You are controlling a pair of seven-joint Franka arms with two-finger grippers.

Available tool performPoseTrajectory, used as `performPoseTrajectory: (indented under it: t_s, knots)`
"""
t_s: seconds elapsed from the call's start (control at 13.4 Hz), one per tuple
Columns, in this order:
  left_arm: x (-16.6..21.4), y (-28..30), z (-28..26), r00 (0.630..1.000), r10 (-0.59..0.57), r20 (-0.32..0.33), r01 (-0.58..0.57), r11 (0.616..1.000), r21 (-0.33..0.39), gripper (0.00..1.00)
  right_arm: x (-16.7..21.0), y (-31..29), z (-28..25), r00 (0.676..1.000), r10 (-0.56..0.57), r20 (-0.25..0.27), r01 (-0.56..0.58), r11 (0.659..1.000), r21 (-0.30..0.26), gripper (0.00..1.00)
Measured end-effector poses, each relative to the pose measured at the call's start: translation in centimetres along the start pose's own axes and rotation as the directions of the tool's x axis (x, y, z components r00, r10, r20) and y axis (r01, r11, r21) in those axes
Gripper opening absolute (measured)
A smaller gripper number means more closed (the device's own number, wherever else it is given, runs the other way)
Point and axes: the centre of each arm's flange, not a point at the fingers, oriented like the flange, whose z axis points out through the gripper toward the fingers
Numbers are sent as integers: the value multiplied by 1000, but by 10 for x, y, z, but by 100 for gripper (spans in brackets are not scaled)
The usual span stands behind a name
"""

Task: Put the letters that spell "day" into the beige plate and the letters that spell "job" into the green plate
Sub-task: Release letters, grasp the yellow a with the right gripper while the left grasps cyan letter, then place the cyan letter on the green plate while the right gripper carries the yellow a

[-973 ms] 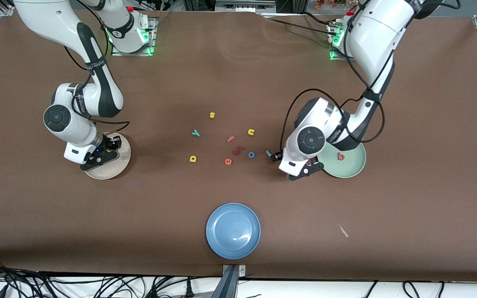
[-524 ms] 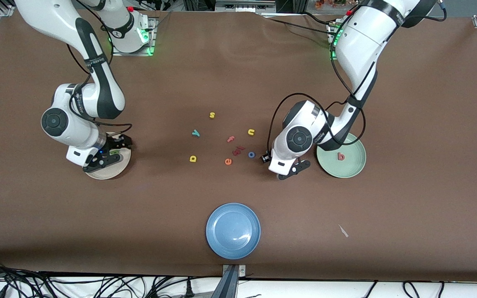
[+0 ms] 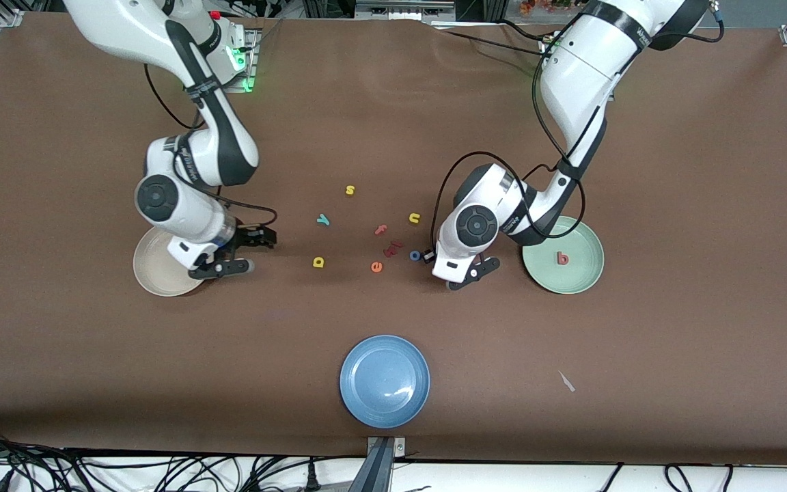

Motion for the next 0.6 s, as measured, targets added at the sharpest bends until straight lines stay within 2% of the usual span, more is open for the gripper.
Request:
performPoseTrajectory:
  t_s: [0.15,0.45,0.6]
  knots:
    - [0,0,0,1000,0,-1,0,1000,-2,7,5,-39,10,998,67,-12,-67,998,0,100]
    - [12,-5,-5,1000,4,-5,-4,1000,-1,8,17,-87,22,988,151,-35,-151,989,7,100]
    - [31,-18,-16,999,34,16,-34,999,30,8,22,-99,30,983,180,-39,-180,984,9,100]
